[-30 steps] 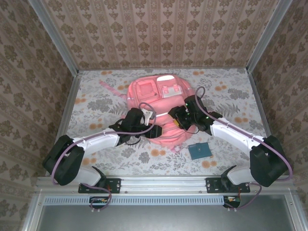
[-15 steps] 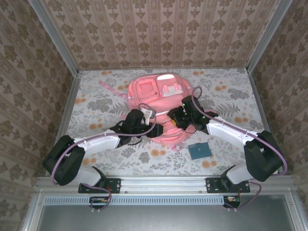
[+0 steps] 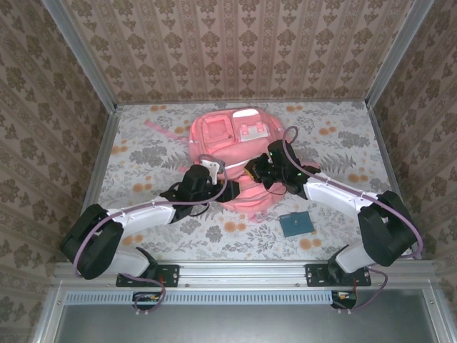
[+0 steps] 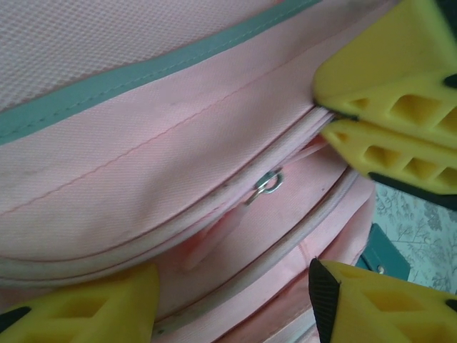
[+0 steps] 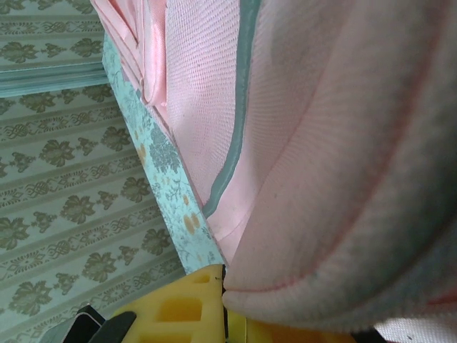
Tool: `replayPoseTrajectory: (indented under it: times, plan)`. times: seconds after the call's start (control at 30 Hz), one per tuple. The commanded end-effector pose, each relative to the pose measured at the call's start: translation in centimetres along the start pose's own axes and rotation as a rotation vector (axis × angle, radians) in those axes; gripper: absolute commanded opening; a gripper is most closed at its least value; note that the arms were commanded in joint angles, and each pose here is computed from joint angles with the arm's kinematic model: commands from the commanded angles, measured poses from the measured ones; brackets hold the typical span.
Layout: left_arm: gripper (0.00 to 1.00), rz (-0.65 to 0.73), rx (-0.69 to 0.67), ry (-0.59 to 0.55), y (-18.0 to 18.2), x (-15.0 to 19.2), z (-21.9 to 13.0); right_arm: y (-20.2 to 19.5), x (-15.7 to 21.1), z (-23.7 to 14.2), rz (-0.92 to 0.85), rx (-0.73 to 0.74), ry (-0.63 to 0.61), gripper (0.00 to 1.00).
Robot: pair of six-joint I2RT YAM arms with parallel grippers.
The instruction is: Pack books, pencil case, and school supplies into a backpack
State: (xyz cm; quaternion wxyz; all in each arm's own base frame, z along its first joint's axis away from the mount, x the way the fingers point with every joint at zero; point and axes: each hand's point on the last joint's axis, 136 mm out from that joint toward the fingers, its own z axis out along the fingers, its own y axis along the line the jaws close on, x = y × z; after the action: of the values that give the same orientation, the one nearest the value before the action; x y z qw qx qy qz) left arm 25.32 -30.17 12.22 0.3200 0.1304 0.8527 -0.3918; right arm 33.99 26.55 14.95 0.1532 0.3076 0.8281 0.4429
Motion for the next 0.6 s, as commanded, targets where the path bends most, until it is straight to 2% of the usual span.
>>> replayPoseTrajectory:
  times: [0.0,0.13,0.33,0.43,0.57]
  plan:
    - [0.59,-0.03,0.05,-0.046,-1.2,-1.3,-0.1,4.4,0.7,0.0,-0.017,-0.127,0.035,0.1]
    - [0.54,-0.028,0.053,-0.058,-1.4,-1.7,-0.2,4.6,0.9,0.3,-0.019,-0.127,0.046,0.1]
    - [0.46,-0.029,-0.035,-0.076,0.4,-1.8,-0.1,4.3,0.9,0.3,-0.013,-0.116,0.045,0.09]
    - [0.45,-0.016,-0.118,-0.086,1.8,-2.0,-0.1,4.1,1.0,0.4,-0.012,-0.106,0.047,0.09]
    - [0.47,0.046,-0.153,-0.094,2.2,-2.4,-0.1,4.2,1.2,0.4,-0.012,-0.104,0.052,0.09]
